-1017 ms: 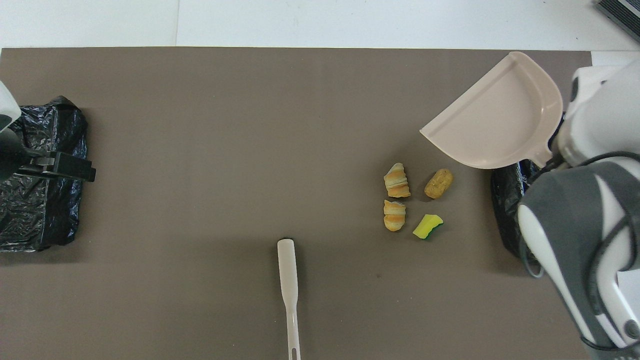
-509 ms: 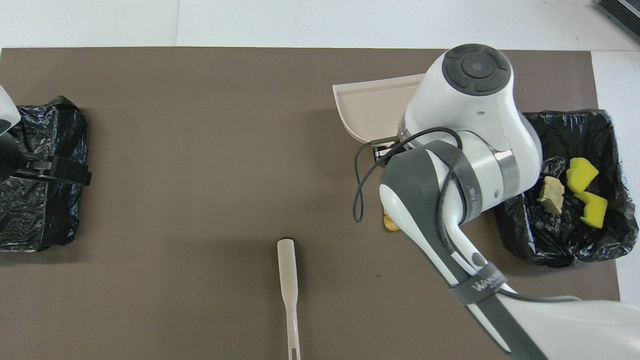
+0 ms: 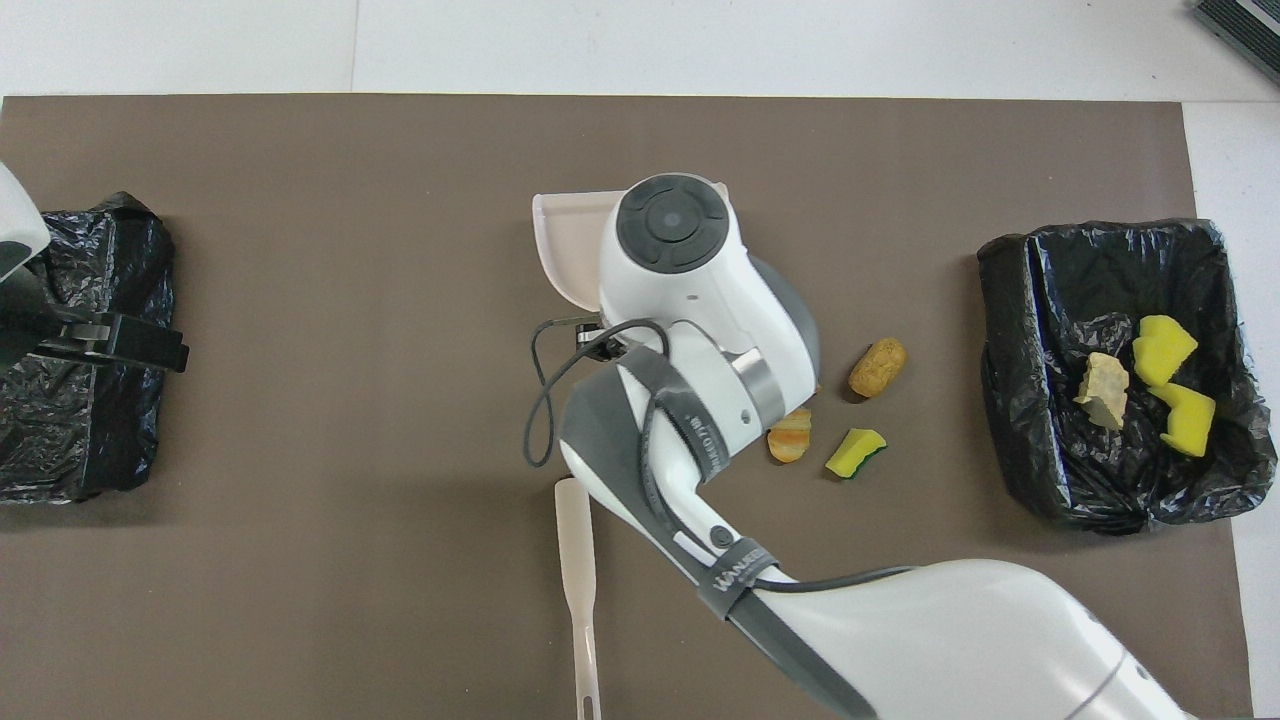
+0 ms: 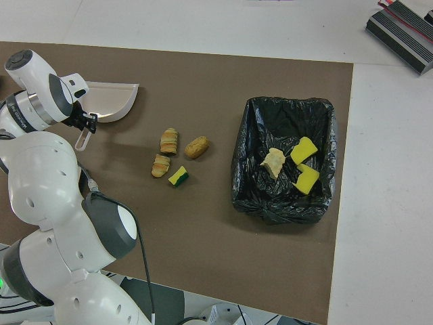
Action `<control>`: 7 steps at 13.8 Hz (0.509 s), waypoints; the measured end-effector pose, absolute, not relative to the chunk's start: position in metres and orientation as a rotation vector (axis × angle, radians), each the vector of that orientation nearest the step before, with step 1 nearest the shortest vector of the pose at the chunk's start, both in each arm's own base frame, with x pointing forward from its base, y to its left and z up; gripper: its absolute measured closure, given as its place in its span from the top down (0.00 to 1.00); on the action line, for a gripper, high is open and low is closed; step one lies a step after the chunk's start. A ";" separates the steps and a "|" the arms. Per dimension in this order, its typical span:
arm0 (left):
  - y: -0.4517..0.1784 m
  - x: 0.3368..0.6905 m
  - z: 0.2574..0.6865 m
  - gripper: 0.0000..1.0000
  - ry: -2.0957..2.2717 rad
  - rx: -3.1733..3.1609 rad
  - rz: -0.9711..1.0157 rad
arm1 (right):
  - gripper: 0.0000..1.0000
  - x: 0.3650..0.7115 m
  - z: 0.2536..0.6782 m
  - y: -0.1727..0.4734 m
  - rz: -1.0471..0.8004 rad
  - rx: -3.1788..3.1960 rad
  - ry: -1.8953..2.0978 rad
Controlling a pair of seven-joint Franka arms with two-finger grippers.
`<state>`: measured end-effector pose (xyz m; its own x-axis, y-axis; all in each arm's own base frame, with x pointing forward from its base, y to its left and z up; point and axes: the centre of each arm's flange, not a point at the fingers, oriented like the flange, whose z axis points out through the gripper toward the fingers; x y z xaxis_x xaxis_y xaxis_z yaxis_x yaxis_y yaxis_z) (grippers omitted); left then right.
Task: Sweep and dump trash in bin
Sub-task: 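Bring the empty dustpan back to the table center with the right gripper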
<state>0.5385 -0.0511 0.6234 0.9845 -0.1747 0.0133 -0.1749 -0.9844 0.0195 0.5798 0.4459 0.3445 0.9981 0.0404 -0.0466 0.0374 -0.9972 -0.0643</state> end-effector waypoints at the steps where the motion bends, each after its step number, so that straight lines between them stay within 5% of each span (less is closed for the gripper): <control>1: -0.051 0.539 0.624 1.00 -0.272 3.109 0.019 | 0.33 0.579 0.341 0.448 0.079 -3.079 -0.056; 3: -0.050 0.539 0.624 1.00 -0.269 3.109 0.023 | 0.33 0.579 0.342 0.448 0.079 -3.079 -0.052; 7: -0.050 0.539 0.624 1.00 -0.267 3.109 0.030 | 0.72 0.578 0.371 0.446 0.059 -3.076 -0.054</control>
